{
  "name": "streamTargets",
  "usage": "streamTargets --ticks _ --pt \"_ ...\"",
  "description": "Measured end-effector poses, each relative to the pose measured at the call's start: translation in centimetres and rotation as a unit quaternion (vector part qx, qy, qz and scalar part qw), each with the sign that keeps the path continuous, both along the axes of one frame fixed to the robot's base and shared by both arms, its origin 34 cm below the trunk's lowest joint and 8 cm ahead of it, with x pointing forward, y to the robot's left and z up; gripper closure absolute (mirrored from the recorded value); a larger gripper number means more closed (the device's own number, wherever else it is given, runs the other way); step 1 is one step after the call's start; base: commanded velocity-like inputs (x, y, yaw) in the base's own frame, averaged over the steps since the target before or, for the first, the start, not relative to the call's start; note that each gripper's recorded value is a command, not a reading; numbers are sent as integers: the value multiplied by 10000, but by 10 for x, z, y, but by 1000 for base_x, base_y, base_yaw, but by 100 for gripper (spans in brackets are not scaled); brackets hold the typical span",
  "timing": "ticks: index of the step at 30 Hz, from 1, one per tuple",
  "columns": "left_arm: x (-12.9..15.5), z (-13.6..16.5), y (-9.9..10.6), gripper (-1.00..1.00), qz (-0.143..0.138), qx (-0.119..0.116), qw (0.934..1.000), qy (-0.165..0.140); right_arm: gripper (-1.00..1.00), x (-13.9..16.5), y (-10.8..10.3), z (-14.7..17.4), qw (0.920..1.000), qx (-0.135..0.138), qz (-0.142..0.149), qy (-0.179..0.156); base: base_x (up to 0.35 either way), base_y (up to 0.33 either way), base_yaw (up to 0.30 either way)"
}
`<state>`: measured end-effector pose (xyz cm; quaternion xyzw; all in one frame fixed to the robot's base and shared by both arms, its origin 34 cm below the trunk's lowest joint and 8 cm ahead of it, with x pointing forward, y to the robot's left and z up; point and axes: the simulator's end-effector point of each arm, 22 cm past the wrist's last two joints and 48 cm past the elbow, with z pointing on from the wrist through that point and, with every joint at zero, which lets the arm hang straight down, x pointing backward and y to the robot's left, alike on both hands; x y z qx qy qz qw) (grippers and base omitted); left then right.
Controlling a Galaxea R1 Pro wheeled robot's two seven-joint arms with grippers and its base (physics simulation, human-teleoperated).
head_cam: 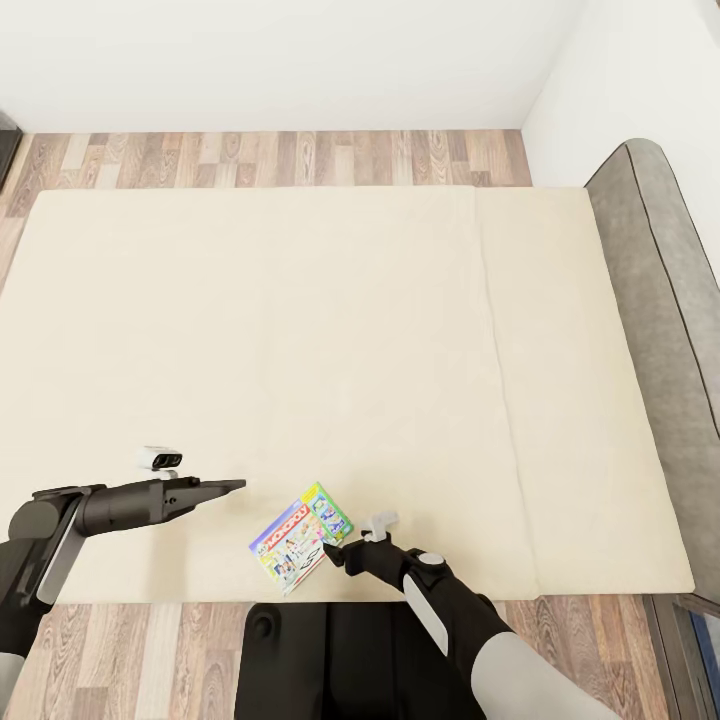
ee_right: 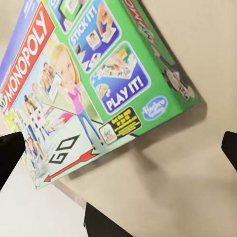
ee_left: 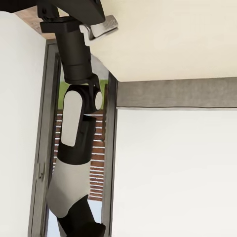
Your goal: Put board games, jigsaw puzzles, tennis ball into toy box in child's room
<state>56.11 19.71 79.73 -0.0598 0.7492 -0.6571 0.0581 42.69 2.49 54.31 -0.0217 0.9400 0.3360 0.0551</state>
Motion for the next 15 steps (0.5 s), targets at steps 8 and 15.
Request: streamTargets --ticks 8,15 --pt "0 0 0 -100 -1 -1 10000 1 -100 -1 0 0 10000 0 4 10 0 5 13" --pt "0 0 0 -100 -1 -4 10000 2 -100 -1 0 0 10000 -1 11 22 0 11 134"
